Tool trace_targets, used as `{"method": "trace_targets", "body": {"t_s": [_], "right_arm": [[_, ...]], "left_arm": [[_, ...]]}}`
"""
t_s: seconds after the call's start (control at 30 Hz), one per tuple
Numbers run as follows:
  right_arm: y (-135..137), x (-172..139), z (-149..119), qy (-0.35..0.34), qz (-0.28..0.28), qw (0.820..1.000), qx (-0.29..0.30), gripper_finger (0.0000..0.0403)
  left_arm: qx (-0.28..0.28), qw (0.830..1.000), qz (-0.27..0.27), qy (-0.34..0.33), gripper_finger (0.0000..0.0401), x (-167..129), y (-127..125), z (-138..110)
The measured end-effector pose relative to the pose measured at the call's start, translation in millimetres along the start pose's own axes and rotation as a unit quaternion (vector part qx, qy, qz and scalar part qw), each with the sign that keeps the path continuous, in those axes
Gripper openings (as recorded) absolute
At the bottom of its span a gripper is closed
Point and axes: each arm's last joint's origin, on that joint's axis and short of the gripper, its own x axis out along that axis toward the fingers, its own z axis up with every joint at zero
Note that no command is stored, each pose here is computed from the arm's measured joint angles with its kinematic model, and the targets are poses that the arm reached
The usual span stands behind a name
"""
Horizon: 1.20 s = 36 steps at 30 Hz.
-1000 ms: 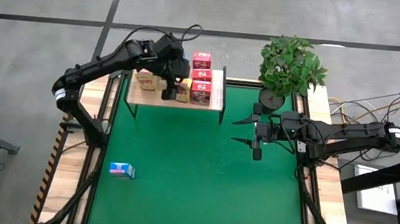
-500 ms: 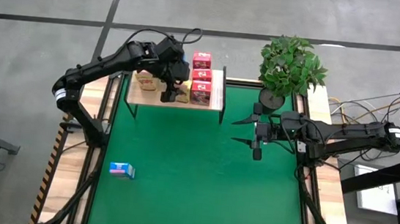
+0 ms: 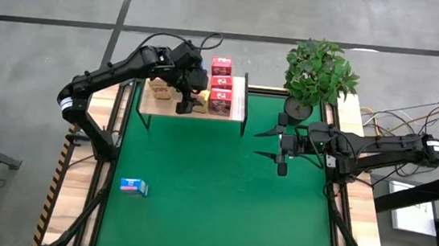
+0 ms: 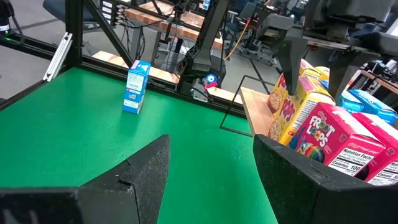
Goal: Stack cereal on shelf
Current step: Adjust the yellow cereal on the shelf
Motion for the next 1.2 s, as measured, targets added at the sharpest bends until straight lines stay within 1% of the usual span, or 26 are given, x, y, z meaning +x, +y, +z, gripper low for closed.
{"method": "trace_targets", "body": {"t_s": [0.1, 0.3, 0.63, 1.2], "right_arm": [[-0.1, 0.0, 0.1, 0.000, 0.000, 1.000, 0.000, 0.0221], [-0.1, 0.0, 0.1, 0.000, 0.000, 1.000, 0.000, 0.0221], [-0.1, 0.0, 0.0, 0.000, 0.000, 1.000, 0.000, 0.0221], [0.0, 0.0, -0.2, 0.002, 0.000, 1.000, 0.000, 0.0221]], "left_arm": [[0.000, 1.000, 0.000, 0.000, 0.0261, 0.0, 0.0, 0.0], [-0.001, 1.000, 0.001, 0.000, 0.0230, 0.0, 0.1, 0.0], [-0.006, 1.000, 0.001, 0.000, 0.0195, 0.0, 0.1, 0.0], [-0.007, 1.000, 0.001, 0.000, 0.0165, 0.0, 0.1, 0.0]]}}
